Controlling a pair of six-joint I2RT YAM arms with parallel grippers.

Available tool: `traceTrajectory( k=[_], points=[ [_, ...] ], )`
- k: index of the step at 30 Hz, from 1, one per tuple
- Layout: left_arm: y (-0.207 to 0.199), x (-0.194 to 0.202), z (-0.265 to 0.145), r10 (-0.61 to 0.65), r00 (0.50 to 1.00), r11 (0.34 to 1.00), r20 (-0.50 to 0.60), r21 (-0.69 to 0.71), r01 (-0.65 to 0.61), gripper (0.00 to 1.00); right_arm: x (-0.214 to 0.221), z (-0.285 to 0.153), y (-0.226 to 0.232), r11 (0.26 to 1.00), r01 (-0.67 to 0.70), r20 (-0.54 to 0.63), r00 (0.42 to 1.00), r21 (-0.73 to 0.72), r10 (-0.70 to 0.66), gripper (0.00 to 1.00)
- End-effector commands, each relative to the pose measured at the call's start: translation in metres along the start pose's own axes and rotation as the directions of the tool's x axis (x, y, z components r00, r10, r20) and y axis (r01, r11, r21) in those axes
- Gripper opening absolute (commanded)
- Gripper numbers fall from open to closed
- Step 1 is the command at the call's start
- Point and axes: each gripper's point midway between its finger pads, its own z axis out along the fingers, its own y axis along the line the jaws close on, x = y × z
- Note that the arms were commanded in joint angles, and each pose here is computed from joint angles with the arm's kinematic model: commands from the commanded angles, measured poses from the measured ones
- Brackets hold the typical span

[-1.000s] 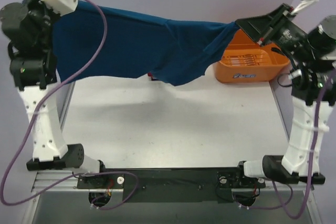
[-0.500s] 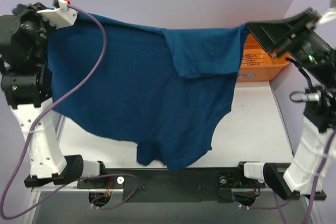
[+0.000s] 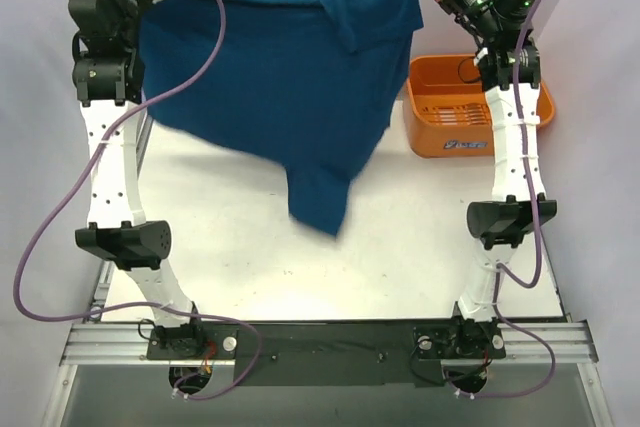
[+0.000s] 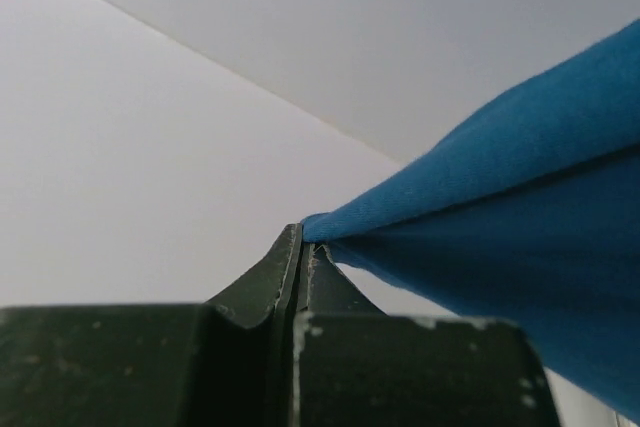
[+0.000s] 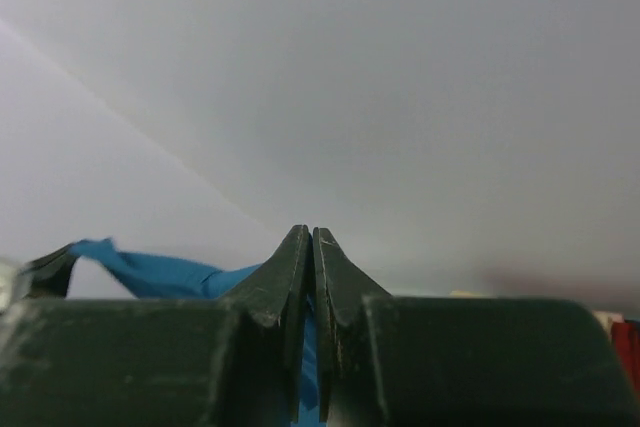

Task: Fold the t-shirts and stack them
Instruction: Flatten out the tshirt

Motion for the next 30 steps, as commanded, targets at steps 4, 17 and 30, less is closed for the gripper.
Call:
traceTrajectory(
  k=[4, 17, 30],
  points=[
    [0.182, -0.099, -0.083, -0.031, 0.893, 0.794, 0.448, -0.532, 0.294, 0.0, -0.18, -0.099, 0.15, 0.92, 0.389, 0.673, 0.691, -0.039, -0.263, 0.0],
    [0.027, -0.023, -0.043, 0.072, 0.969, 0.974, 0.234, -0.225, -0.018, 0.0, -0.005, -0.074, 0.02, 0.876, 0.471, 0.037, 0.882, -0.108, -0.47, 0.0],
    [-0.298, 0.153, -0.281, 0.235, 0.972, 0.478, 0.024, 0.868, -0.137, 0.0, 0.324, -0.343, -0.064, 0.977, 0.182, -0.718, 0.694, 0.114, -0.046, 0.0]
  ],
)
